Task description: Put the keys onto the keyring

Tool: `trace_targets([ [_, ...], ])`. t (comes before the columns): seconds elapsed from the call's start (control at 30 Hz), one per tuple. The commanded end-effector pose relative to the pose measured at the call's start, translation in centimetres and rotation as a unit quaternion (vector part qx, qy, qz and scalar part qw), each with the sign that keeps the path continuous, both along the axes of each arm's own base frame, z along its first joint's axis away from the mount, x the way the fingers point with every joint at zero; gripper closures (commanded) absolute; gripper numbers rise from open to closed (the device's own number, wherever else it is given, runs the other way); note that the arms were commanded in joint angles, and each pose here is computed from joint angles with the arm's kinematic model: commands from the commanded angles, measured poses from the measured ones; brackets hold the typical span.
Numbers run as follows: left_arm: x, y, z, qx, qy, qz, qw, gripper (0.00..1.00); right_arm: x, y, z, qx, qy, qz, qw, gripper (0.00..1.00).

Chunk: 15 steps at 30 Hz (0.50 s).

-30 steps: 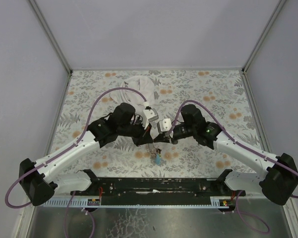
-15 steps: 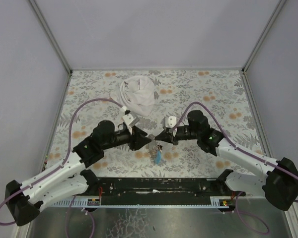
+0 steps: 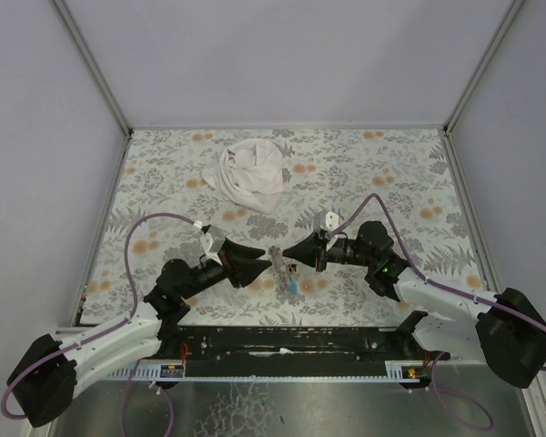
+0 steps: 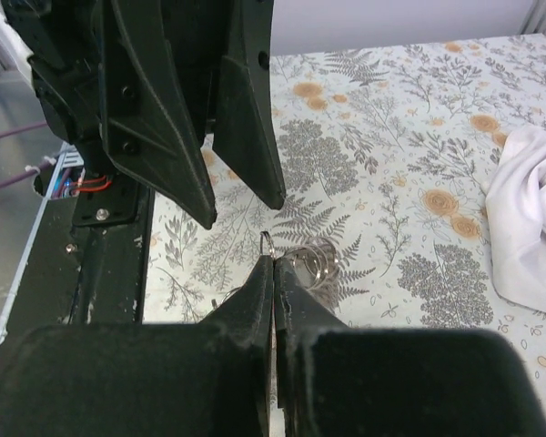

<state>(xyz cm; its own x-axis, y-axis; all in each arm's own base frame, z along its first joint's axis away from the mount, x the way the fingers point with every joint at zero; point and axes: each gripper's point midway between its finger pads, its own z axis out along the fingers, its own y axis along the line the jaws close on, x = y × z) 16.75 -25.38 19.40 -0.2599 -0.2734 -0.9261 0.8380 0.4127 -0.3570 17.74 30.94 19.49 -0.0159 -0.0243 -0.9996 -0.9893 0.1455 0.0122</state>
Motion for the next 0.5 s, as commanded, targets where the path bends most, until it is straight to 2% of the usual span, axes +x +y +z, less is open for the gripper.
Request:
trace_targets([
  [0.0,-1.3,-0.2,4.4,-0.073,-0.081,-0.036,0.993,0.58,0.7,0.2,4.4,0.078,-0.038,-0.015,0.996,1.0],
  [0.47,-1.0,-1.2,3.3,-0.051,-0.109,-0.064,0.991,0.57,-0.3,0.3,3.9,0.079,-0.043,0.012,0.996,1.0],
])
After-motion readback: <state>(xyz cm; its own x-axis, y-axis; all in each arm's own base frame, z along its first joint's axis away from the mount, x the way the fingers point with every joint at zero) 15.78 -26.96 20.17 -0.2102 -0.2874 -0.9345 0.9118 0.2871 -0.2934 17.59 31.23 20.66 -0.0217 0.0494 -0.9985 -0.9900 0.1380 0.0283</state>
